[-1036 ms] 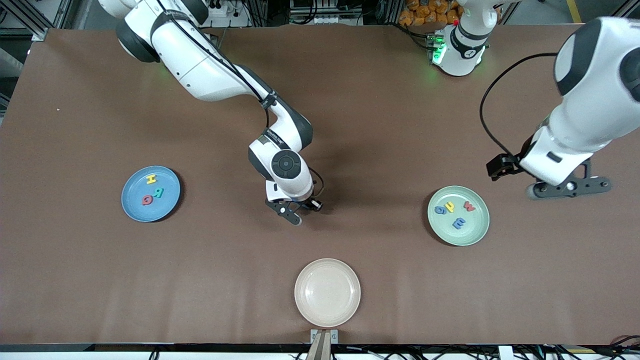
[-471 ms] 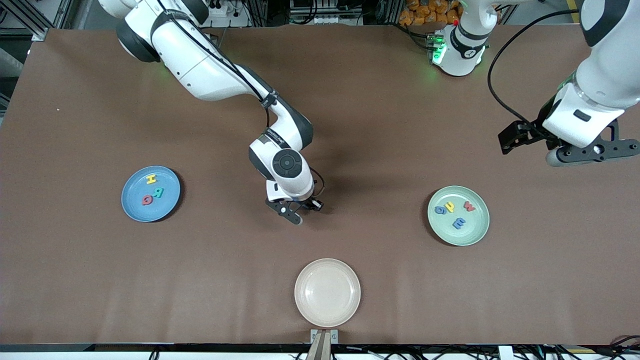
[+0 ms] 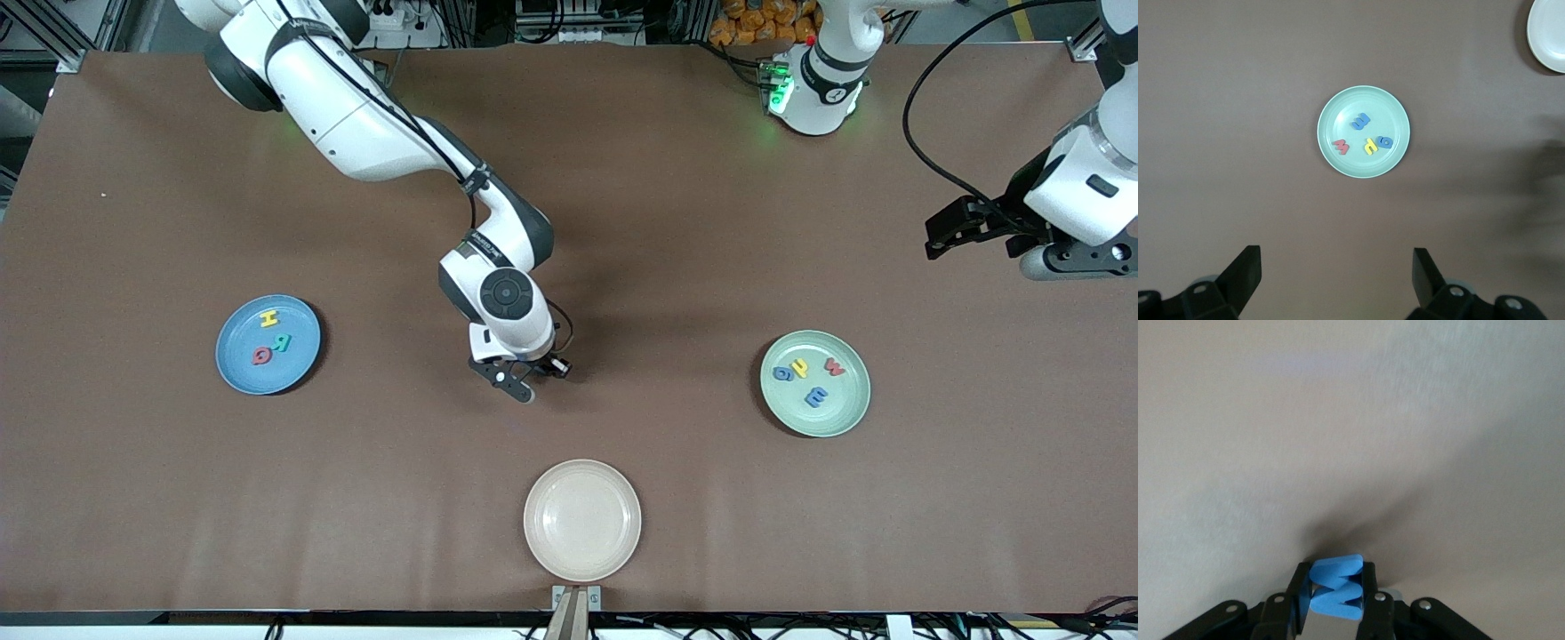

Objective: Sort uppercase to blue plate, lowercase to green plate
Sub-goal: 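Lift the blue M with the right gripper while the left gripper withdraws, then carry the blue M with the right gripper to the blue plate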

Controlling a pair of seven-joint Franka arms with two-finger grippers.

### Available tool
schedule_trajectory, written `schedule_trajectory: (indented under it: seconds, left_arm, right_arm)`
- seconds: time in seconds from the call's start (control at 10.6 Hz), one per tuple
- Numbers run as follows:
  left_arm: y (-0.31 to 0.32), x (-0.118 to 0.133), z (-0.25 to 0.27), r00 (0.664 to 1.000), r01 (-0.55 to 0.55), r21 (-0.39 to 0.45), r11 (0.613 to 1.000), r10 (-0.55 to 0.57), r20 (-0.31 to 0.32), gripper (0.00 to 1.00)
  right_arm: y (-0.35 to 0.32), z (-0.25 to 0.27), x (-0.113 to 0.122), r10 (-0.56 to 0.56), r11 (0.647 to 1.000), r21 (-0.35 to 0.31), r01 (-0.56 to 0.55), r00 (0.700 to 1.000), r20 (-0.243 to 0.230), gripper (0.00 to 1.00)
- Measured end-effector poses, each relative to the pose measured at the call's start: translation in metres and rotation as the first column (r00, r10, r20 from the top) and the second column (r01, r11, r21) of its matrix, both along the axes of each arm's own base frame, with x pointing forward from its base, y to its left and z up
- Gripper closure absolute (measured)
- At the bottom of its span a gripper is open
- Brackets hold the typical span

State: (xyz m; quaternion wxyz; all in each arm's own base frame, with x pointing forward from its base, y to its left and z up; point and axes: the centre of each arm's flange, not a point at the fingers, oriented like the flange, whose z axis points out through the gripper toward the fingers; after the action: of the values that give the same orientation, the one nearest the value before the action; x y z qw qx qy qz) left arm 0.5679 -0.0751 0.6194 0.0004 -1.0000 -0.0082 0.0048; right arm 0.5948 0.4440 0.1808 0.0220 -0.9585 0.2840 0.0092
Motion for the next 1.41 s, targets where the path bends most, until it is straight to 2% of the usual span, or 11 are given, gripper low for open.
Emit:
schedule_trajectory:
  seconds: [0.38,0.56,0.75,1.13,1.41]
  left_arm:
    - [0.000,-0.008,0.008,0.999,0.035,0.000,0.999,-0.035,0.000,0.00]
    - [0.000,-0.008,0.008,0.999,0.041,0.000,0.999,-0.041,-0.001,0.00]
    - [0.000,-0.008,0.006,0.999,0.041,0.000,0.999,-0.041,-0.004,0.00]
    - [-0.005,-0.009,0.006,0.999,0.039,0.001,0.999,-0.039,-0.004,0.00]
    - [-0.008,-0.010,0.006,0.999,0.042,0.001,0.999,-0.042,-0.004,0.00]
  right_arm:
    - [-0.046,0.006,0.026,0.121,0.991,-0.044,-0.124,0.990,-0.068,0.65]
    - [-0.073,0.014,0.039,0.209,0.976,-0.034,-0.214,0.971,-0.112,0.65]
    - [-0.104,0.024,0.050,0.312,0.948,-0.020,-0.319,0.937,-0.157,0.65]
    - [-0.182,0.037,0.074,0.506,0.855,0.001,-0.519,0.832,-0.230,0.65]
    - [-0.262,0.044,0.093,0.664,0.734,0.047,-0.677,0.702,-0.258,0.65]
